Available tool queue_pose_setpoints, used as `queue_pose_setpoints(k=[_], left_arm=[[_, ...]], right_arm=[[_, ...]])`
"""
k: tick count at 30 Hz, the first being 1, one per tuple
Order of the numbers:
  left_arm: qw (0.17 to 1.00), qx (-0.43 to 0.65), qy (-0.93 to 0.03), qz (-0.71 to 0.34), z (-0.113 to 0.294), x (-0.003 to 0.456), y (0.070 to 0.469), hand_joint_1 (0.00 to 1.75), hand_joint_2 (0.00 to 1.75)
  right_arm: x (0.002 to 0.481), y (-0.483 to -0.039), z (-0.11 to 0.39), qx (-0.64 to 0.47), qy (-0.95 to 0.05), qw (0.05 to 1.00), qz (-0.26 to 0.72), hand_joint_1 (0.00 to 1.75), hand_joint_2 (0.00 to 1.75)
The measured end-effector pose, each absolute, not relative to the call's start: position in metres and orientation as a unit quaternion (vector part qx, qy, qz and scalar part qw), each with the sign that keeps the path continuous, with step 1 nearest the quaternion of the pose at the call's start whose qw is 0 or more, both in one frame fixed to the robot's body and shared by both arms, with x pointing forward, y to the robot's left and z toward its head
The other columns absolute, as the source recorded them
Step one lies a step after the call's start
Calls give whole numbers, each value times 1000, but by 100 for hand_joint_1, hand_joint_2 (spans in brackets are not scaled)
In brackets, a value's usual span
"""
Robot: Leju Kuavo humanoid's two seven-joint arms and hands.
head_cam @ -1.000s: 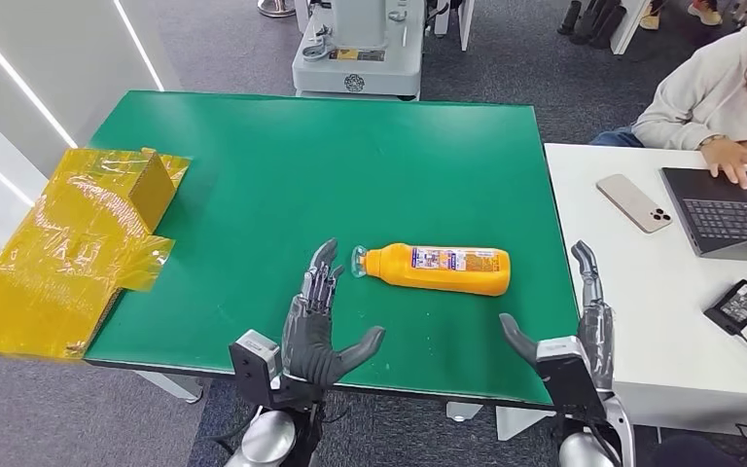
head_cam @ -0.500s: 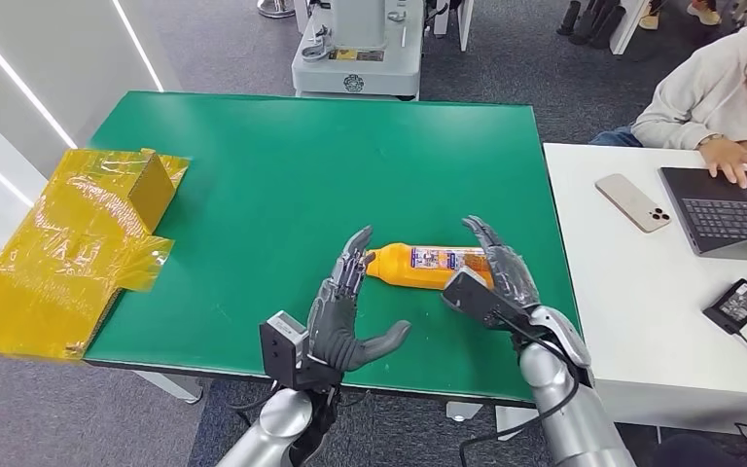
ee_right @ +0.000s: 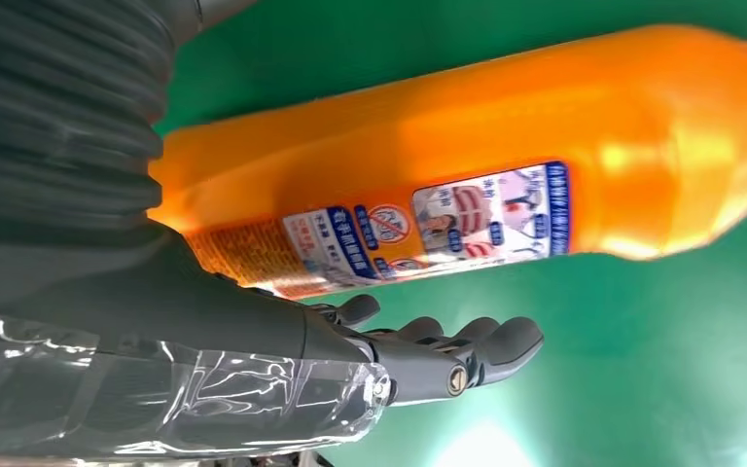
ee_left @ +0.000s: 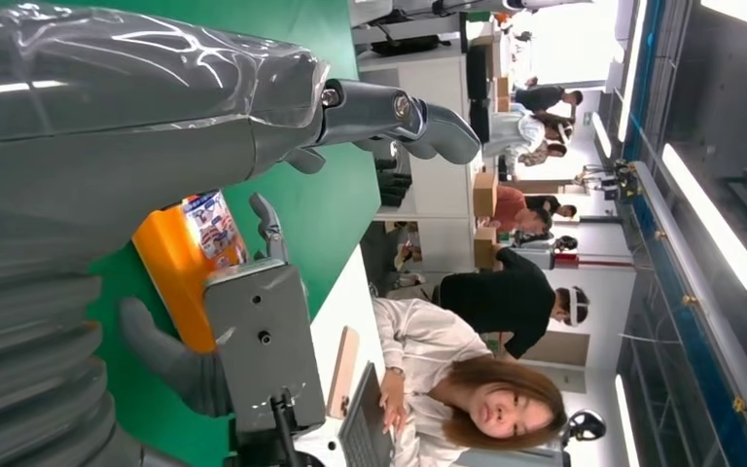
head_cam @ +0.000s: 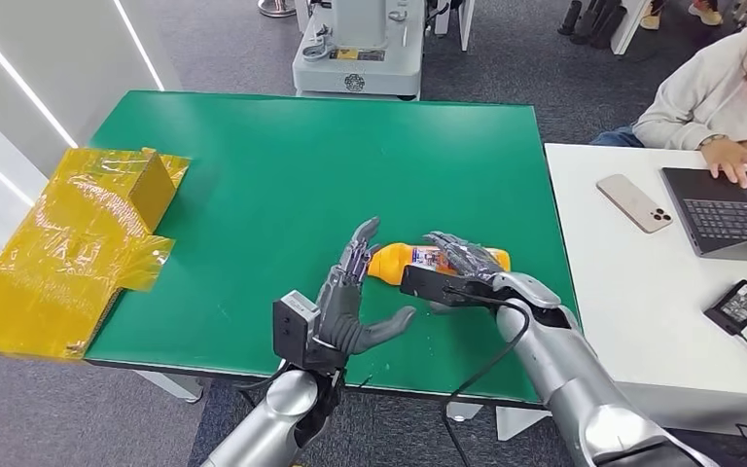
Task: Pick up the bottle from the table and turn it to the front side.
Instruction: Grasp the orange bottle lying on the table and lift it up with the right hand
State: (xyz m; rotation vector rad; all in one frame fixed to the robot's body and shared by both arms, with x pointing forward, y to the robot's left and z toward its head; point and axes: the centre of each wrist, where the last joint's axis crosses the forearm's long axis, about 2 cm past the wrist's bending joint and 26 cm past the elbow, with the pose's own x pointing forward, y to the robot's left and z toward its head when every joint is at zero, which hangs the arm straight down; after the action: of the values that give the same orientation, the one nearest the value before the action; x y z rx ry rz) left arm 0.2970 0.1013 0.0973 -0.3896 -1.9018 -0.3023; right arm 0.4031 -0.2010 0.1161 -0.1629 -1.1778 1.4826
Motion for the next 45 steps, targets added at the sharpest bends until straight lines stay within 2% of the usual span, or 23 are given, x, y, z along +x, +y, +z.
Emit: queue_pose_setpoints(k=[14,31,33,35,36,40,42,45], left_arm=[[579,-144,-795,-105,83,295,104,0,175],[599,-160,-779,-96,72,287,105,0,175],[601,-160,-777,-95,71,286,105,0,175],[603,-159,-776,-92,69,284,105,0,175],[603,-158,-776,-91,68,284,106,0,175],[608,-153,-774,-86,65,282,109,0,175],[610,-149,-774,-85,63,281,111,0,175],[612,-144,-773,-82,62,281,114,0,175]], right_arm=[[438,-233,151,-109,-416,583,689,0,175],[426,-275,123,-99,-378,614,685,2,175],[422,-277,118,-98,-376,615,686,36,175],[420,-278,114,-101,-379,613,686,84,175],[419,-278,113,-103,-382,610,686,92,175],[415,-278,107,-107,-393,603,686,156,175],[413,-278,105,-110,-396,602,685,171,175],[411,-279,103,-112,-404,600,682,173,175]])
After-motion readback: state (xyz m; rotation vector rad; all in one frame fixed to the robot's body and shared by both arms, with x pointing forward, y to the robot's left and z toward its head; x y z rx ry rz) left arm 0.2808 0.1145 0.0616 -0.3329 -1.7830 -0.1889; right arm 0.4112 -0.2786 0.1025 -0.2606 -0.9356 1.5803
